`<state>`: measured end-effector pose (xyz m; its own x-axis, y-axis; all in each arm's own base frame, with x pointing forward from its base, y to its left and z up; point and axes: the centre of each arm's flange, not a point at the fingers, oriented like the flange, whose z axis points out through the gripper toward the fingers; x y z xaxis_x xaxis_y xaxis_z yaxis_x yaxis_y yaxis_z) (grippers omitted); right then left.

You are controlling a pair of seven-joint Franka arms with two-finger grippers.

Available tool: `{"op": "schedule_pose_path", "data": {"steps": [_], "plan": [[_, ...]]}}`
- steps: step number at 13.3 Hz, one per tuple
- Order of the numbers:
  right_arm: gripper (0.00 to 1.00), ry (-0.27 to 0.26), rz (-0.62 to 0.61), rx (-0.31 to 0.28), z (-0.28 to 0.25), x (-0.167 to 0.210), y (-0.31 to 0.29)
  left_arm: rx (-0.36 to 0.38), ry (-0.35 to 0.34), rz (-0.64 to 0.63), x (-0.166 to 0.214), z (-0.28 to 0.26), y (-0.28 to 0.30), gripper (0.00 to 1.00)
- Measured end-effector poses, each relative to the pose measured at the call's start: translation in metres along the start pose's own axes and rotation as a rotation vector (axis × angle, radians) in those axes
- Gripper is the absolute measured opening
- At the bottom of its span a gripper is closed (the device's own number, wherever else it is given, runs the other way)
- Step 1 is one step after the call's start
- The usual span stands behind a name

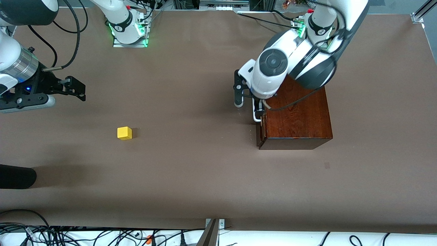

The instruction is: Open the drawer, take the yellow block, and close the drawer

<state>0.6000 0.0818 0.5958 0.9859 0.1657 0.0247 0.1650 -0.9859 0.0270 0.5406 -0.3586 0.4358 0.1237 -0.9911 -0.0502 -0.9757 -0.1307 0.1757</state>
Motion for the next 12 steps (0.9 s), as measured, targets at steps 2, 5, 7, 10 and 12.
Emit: {"op": "schedule_pose_path", "data": {"steps": [2, 5, 7, 10, 12], "plan": [[1.00, 0.002, -0.001, 0.000, 0.001, 0.001, 0.000, -0.007, -0.012, -0.153, -0.031, -0.040, -0.012, 1.00], [1.00, 0.010, -0.008, 0.003, 0.000, 0.002, -0.005, -0.031, -0.021, -0.382, -0.095, -0.080, -0.041, 1.00], [1.00, 0.012, -0.017, 0.003, 0.000, 0.002, -0.011, -0.026, -0.010, -0.502, -0.144, -0.103, -0.062, 1.00], [1.00, 0.013, -0.018, 0.003, 0.000, 0.002, -0.011, 0.013, 0.016, -0.739, -0.216, -0.132, -0.077, 1.00], [1.00, 0.013, -0.017, 0.003, 0.000, 0.003, -0.011, 0.078, 0.069, -0.934, -0.250, -0.152, -0.073, 1.00]]}}
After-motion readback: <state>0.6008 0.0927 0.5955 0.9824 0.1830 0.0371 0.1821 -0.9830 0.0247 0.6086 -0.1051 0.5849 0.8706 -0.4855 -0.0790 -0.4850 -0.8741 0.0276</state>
